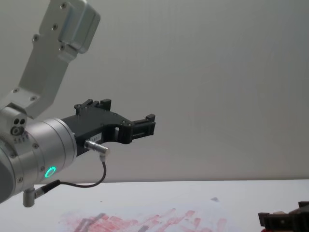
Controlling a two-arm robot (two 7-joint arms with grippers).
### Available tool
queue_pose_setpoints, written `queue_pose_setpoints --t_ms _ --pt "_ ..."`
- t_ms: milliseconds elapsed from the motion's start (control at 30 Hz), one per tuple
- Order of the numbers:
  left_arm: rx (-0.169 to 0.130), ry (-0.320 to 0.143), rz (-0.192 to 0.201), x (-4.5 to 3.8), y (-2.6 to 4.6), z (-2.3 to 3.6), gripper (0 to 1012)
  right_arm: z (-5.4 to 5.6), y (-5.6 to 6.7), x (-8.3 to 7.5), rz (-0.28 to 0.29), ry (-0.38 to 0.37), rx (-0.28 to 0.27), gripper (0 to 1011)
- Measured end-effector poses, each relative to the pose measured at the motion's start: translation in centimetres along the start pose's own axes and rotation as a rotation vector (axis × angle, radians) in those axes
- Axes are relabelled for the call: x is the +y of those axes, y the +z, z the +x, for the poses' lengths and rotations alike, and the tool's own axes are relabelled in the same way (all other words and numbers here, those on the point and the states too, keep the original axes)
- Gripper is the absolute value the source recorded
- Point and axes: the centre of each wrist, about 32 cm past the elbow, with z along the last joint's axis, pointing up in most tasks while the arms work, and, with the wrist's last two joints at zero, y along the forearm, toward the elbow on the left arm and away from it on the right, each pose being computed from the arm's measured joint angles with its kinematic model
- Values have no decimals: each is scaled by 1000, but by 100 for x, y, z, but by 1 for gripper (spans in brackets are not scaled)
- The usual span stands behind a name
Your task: Use the one hand to pick up the stamp and affix it onto the A4 paper.
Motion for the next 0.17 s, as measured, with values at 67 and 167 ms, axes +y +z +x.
queue_pose_setpoints --t_ms 67,167 --pt "0 0 0 0 0 0 1001 0 0 0 0 0 0 1001" --pt "0 0 0 0 0 0 1001 0 0 1 0 0 0 1001"
